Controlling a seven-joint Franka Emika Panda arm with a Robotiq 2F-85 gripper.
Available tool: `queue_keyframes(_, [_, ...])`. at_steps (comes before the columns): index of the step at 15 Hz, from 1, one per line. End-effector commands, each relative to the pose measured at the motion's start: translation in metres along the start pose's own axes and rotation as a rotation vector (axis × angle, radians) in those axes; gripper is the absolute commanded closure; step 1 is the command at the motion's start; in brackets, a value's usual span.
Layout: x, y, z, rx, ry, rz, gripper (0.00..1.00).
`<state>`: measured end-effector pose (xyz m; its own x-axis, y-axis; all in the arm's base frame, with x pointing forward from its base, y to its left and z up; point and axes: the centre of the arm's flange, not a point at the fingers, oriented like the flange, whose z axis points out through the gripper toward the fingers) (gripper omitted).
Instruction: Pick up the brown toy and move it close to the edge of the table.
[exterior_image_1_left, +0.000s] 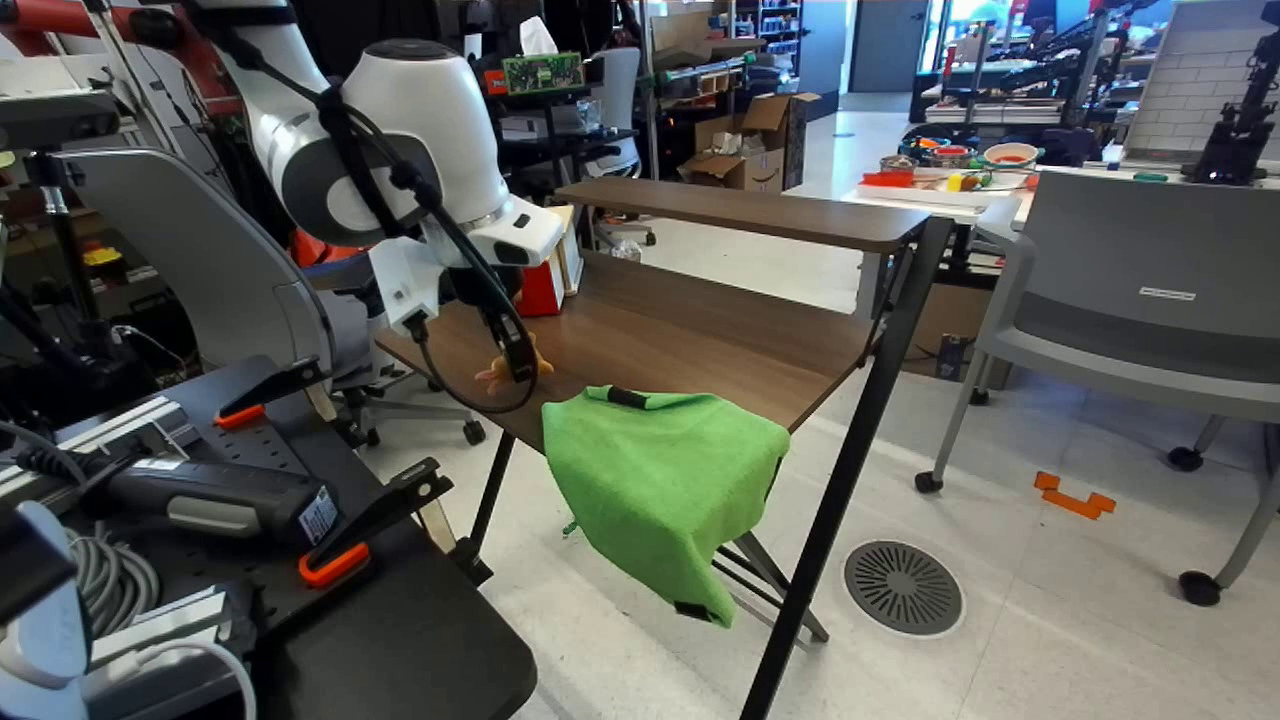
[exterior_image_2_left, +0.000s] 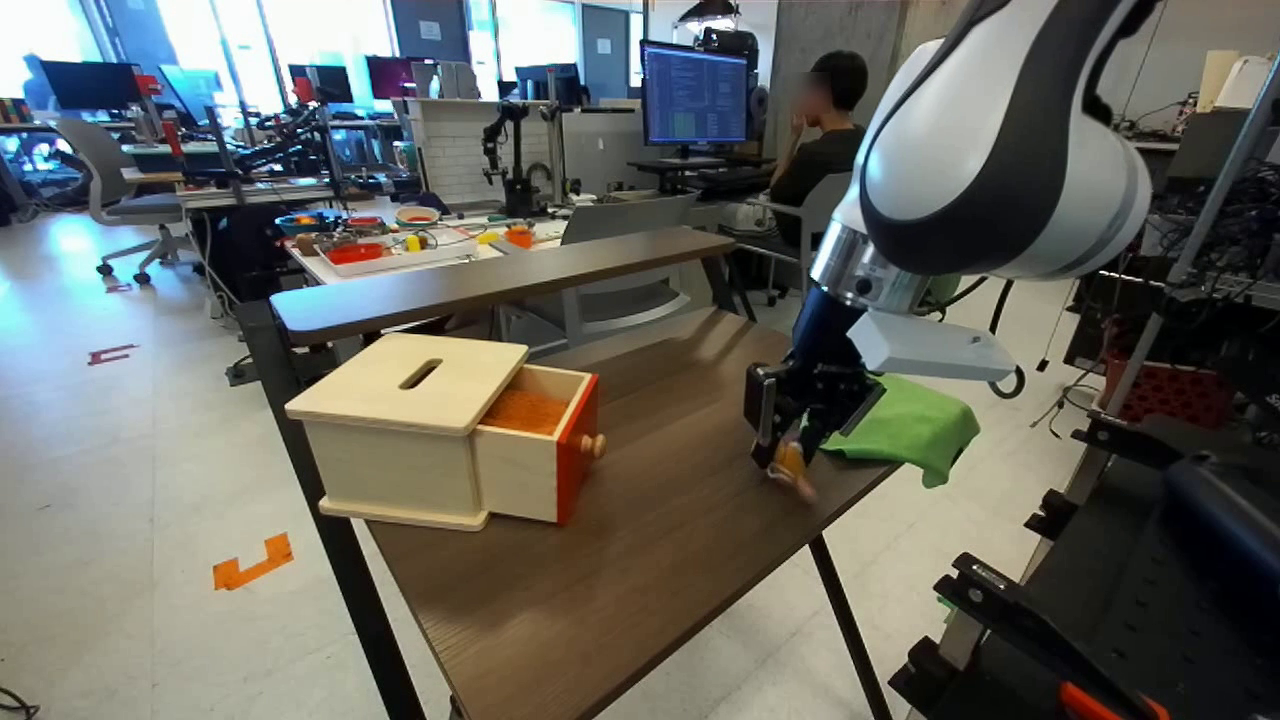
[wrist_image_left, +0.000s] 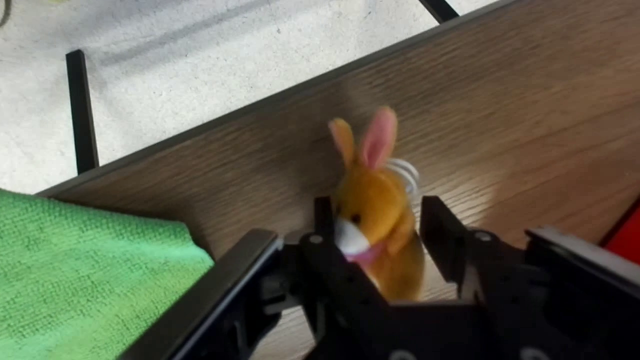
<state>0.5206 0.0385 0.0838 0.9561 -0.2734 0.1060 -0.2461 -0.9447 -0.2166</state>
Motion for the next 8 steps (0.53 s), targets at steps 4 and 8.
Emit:
queue_keyframes(4, [0.014, -0.007, -0.046, -0.011, 0.02, -0.004, 0.01])
queue_keyframes(8, [0.021, -0.012, -0.043, 0.013, 0.053, -0.002, 0.0])
